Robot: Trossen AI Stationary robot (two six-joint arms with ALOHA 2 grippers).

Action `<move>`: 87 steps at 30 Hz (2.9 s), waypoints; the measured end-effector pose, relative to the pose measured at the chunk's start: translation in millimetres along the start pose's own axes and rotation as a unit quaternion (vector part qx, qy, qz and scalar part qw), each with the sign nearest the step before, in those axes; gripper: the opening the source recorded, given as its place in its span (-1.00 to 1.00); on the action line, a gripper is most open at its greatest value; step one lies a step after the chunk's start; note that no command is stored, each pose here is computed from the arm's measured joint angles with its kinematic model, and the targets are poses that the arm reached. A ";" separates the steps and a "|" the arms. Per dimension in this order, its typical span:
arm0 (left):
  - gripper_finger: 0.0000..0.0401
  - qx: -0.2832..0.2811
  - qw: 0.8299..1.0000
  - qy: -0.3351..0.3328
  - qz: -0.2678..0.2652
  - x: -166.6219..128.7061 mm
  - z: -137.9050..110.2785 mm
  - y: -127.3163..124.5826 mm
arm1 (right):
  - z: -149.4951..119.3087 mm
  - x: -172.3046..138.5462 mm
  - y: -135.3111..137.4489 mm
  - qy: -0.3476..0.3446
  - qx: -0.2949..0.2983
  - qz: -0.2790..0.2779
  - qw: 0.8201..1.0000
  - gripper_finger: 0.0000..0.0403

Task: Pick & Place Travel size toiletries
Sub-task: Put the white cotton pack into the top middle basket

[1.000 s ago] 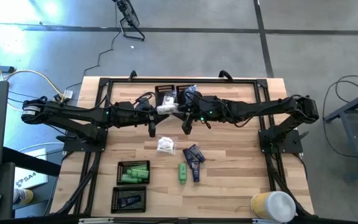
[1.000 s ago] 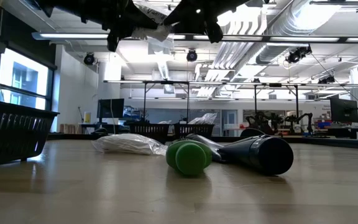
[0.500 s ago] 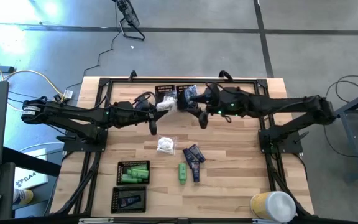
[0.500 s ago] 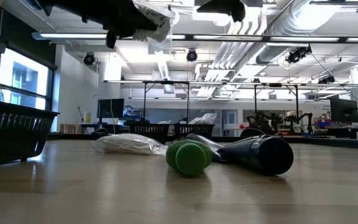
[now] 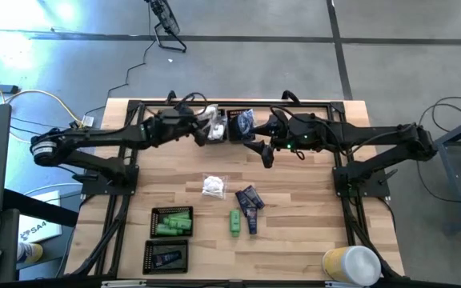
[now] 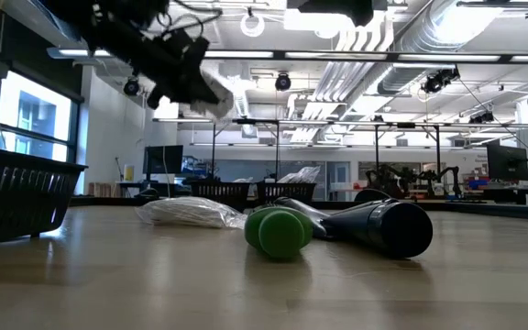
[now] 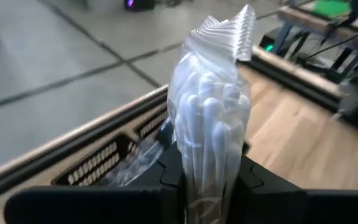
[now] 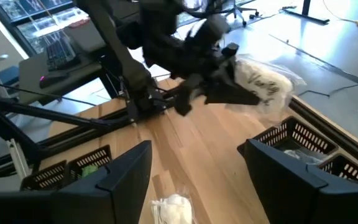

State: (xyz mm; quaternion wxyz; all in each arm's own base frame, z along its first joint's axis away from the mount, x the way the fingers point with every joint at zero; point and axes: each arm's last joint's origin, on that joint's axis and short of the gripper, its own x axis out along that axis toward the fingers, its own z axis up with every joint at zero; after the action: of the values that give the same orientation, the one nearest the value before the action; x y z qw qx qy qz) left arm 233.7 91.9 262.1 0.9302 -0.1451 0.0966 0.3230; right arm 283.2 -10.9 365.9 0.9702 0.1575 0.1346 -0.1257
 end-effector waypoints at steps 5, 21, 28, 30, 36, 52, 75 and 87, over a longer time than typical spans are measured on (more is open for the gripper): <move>-0.73 -0.008 0.998 0.047 0.031 25.7 -16.4 15.6 | -0.3 0.1 -0.1 0.002 -0.001 -0.001 1.000 0.18; -0.73 0.043 0.988 0.070 0.129 74.4 -57.0 31.9 | 0.2 0.1 -1.5 -0.008 0.012 -0.024 1.000 0.13; -0.73 0.082 0.985 0.059 0.139 74.9 -54.2 32.1 | 0.2 0.1 -1.5 -0.008 0.013 -0.025 1.000 0.13; -0.71 0.081 0.986 0.059 0.132 75.0 -54.2 31.6 | 0.2 0.1 -1.5 -0.008 0.013 -0.025 1.000 0.13; -0.45 0.080 0.986 0.071 0.128 74.7 -56.2 31.9 | 0.3 0.1 -1.5 -0.008 0.012 -0.025 1.000 0.13; -0.15 0.070 0.987 0.072 0.123 73.8 -55.7 31.5 | 0.3 0.1 -1.5 -0.008 0.012 -0.025 1.000 0.13; -0.15 0.031 0.998 -0.045 0.017 21.7 7.1 19.7 | 0.3 0.1 -1.6 -0.008 0.007 -0.025 1.000 0.13; -0.15 -0.016 0.993 -0.059 -0.098 1.8 22.2 13.0 | 0.3 0.1 -1.5 -0.008 0.007 -0.024 1.000 0.13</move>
State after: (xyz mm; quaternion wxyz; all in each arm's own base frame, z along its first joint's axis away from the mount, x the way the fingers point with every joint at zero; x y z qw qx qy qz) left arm 228.8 110.0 279.7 0.9591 -0.1490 0.0218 0.2398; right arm 282.9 -12.3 365.7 0.9668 0.1601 0.1300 -0.1510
